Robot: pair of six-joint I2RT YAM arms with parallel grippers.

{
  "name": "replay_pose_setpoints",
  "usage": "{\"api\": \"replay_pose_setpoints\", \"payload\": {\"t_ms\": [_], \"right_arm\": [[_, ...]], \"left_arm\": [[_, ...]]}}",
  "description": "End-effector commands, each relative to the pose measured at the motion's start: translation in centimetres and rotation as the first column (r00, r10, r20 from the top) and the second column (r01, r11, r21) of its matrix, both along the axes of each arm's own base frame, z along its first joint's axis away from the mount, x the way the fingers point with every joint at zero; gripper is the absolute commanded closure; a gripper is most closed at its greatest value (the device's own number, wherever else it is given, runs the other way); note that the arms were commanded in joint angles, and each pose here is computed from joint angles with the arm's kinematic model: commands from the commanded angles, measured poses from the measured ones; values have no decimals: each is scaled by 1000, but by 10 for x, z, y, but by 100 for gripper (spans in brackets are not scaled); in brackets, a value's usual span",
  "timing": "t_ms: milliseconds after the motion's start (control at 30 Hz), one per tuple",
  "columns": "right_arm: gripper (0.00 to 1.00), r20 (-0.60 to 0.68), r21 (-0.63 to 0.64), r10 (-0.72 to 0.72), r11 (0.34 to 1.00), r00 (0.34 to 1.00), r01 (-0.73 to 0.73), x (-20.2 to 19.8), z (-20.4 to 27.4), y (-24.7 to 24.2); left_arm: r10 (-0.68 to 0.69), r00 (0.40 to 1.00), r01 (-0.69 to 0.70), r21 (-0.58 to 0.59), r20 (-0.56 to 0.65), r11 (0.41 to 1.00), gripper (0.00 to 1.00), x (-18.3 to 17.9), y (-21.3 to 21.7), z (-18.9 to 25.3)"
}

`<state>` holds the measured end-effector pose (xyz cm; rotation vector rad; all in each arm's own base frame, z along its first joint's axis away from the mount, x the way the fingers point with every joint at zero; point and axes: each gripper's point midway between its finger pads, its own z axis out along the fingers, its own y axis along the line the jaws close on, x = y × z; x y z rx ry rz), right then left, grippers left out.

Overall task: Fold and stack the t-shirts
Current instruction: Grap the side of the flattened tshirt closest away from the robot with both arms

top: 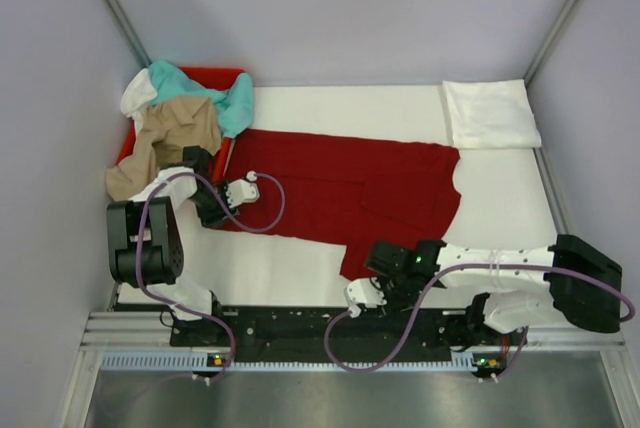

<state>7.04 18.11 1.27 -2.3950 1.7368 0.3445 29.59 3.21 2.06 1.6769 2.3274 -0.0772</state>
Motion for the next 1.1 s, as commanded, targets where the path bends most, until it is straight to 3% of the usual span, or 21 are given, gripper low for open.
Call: {"api": "replay_pose_setpoints", "payload": {"t_ms": [0,167,233,367,533,767,900,1000,1067], "right_arm": [[67,13,-25,20,999,1000,-20,-3,-11,-2],[99,36,-24,22,999,999,-21,-2,-9,-8],[100,52,-2,22,1000,998,-21,-1,-1,-9],[100,86,-59,68,996,994,-63,1,14,-32],[100,37,-121,81,990,996,-76,-11,49,-58],[100,38,-7,45,999,998,-45,-12,116,-59],[100,114,160,-114,983,987,95,38,142,-49],[100,263,324,-292,925,920,200,104,167,-38],[100,286,440,-401,862,870,252,145,183,-32]], "left_arm": [[-2,999,4,-56,49,998,54,12,-9,0],[-5,1000,7,-92,13,996,88,3,-16,-5],[-3,1000,2,-90,-11,996,100,-2,-16,-5],[40,999,-41,-56,-26,998,100,-11,-9,9],[40,995,-46,-56,-95,997,100,-54,-14,34],[-16,982,4,-63,-189,998,100,-115,-25,62],[48,987,-63,-96,-156,993,100,-84,-29,78],[125,978,-145,-112,-169,983,100,-50,-30,82],[171,967,-193,-108,-188,975,100,-30,-28,81]]}}
